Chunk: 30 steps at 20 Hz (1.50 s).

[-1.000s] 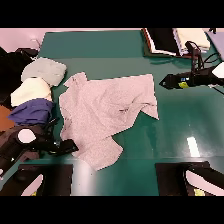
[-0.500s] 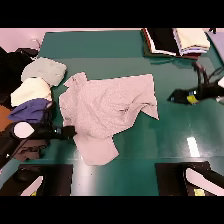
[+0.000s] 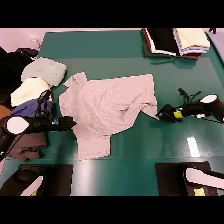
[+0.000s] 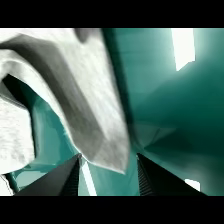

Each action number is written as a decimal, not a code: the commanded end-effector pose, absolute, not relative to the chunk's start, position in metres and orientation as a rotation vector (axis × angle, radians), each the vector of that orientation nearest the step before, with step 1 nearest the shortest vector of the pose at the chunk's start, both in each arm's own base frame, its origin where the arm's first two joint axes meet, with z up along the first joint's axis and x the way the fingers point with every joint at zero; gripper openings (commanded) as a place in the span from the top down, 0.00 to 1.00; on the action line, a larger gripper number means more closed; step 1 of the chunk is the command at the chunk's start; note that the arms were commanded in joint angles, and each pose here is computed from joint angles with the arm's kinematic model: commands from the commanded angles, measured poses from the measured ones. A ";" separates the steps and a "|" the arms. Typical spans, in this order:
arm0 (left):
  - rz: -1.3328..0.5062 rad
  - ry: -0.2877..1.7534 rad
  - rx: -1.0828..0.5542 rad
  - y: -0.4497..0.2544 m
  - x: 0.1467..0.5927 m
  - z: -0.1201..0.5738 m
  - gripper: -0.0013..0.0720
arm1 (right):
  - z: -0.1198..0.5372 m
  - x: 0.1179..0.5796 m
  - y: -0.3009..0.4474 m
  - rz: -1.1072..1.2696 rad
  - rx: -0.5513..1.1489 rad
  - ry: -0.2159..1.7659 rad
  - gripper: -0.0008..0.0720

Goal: Fold the shirts.

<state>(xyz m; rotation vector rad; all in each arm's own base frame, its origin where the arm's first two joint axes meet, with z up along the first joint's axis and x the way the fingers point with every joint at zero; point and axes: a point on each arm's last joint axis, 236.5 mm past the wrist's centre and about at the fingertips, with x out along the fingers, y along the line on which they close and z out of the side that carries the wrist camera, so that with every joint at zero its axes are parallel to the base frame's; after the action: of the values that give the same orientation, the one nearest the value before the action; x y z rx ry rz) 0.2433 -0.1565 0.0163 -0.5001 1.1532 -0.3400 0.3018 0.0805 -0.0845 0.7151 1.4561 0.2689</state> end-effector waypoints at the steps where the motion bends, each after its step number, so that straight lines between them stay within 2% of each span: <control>1: -0.342 1.150 -0.499 -0.157 0.244 0.018 0.95 | -0.088 0.317 0.105 0.310 0.679 1.432 0.57; 2: -0.343 1.154 -0.498 -0.157 0.243 0.018 0.95 | -0.086 0.320 0.109 0.321 0.666 1.425 0.62; 4: -0.344 1.161 -0.496 -0.157 0.241 0.017 0.96 | -0.081 0.321 0.110 0.337 0.645 1.422 0.89; 5: -0.344 1.163 -0.496 -0.157 0.241 0.017 0.95 | -0.077 0.322 0.110 0.353 0.629 1.407 0.95; 6: -0.347 1.159 -0.494 -0.157 0.242 0.020 0.95 | -0.068 0.324 0.110 0.368 0.607 1.379 0.98; 8: -0.368 1.098 -0.486 -0.159 0.254 0.045 0.96 | -0.032 0.336 0.104 0.394 0.570 1.276 0.98; 10: -0.398 0.949 -0.443 -0.158 0.279 0.107 0.96 | 0.035 0.354 0.093 0.424 0.513 1.113 0.98; 12: -0.433 0.721 -0.378 -0.153 0.299 0.205 0.96 | 0.134 0.367 0.077 0.435 0.425 0.881 0.98; 14: -0.450 0.447 -0.311 -0.140 0.297 0.321 0.96 | 0.244 0.359 0.061 0.422 0.310 0.634 0.98; 18: -0.472 0.003 -0.261 -0.110 0.225 0.503 0.96 | 0.410 0.300 0.044 0.325 0.104 0.248 0.98; 22: -0.489 -0.249 -0.235 -0.091 0.155 0.585 0.96 | 0.480 0.251 0.029 0.174 -0.022 0.093 0.98; 25: -0.412 -0.230 -0.194 -0.076 0.161 0.580 0.96 | 0.492 0.245 0.019 0.114 -0.046 0.093 0.98; 27: -0.360 -0.048 -0.148 -0.077 0.198 0.538 0.96 | 0.481 0.258 0.010 0.113 -0.019 0.161 0.98; 30: -0.313 0.316 -0.069 -0.088 0.272 0.448 0.95 | 0.432 0.295 -0.006 0.159 0.077 0.347 0.98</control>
<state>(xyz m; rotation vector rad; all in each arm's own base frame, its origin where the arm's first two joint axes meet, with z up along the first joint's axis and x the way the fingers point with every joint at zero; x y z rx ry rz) 0.2275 -0.0891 0.5158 -0.1455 0.0421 -0.3758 0.2762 0.0043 0.4628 0.0193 0.2153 0.1409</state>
